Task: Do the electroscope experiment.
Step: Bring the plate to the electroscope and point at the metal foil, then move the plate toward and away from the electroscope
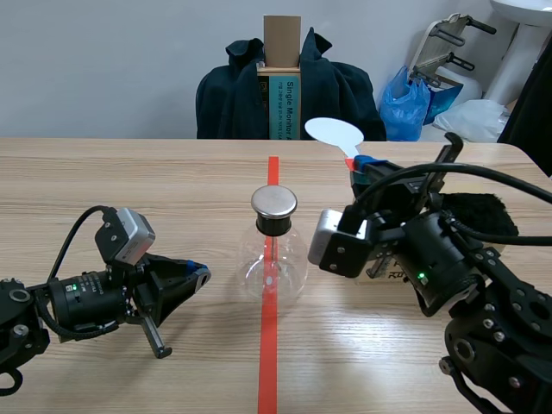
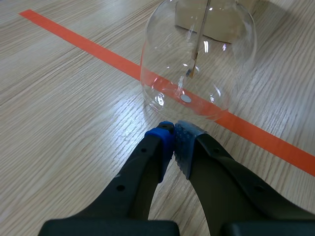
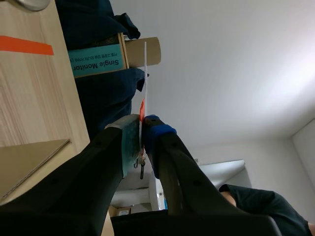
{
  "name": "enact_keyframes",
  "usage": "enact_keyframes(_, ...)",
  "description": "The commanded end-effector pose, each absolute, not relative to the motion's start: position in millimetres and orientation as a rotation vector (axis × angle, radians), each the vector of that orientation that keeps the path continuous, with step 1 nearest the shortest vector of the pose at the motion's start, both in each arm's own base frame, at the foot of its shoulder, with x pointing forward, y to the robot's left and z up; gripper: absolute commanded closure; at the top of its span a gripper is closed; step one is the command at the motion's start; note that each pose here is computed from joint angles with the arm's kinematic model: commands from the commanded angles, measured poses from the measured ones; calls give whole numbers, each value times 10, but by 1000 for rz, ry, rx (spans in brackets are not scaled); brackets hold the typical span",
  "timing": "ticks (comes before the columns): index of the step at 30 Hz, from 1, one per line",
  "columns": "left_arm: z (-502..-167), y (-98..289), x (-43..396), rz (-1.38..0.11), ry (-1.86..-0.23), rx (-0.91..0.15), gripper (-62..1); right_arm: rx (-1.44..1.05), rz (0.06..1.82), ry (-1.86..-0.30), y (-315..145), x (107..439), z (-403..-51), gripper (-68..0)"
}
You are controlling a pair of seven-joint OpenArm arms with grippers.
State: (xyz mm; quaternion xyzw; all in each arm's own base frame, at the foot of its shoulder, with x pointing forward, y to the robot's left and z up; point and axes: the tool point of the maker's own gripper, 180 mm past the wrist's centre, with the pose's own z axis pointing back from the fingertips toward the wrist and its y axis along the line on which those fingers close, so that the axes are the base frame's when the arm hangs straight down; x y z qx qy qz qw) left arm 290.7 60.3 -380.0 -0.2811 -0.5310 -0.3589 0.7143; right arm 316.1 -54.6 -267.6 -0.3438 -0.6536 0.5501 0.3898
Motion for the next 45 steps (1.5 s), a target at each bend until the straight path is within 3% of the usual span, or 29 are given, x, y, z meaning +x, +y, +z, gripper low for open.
enact_keyframes(1, -3686, 562, 2968, -788, -1221, -639, -19, -893, 1397, -1686, -560, 3186, -2569, -8)
enact_keyframes(13, -3685, 560, 2968, -788, -1221, -639, -19, -816, 1492, -1697, -435, 2983, -2725, -8)
enact_keyframes(45, -3686, 562, 2968, -788, -1221, -639, -19, -702, 1702, -1882, -139, 2558, -2730, -8)
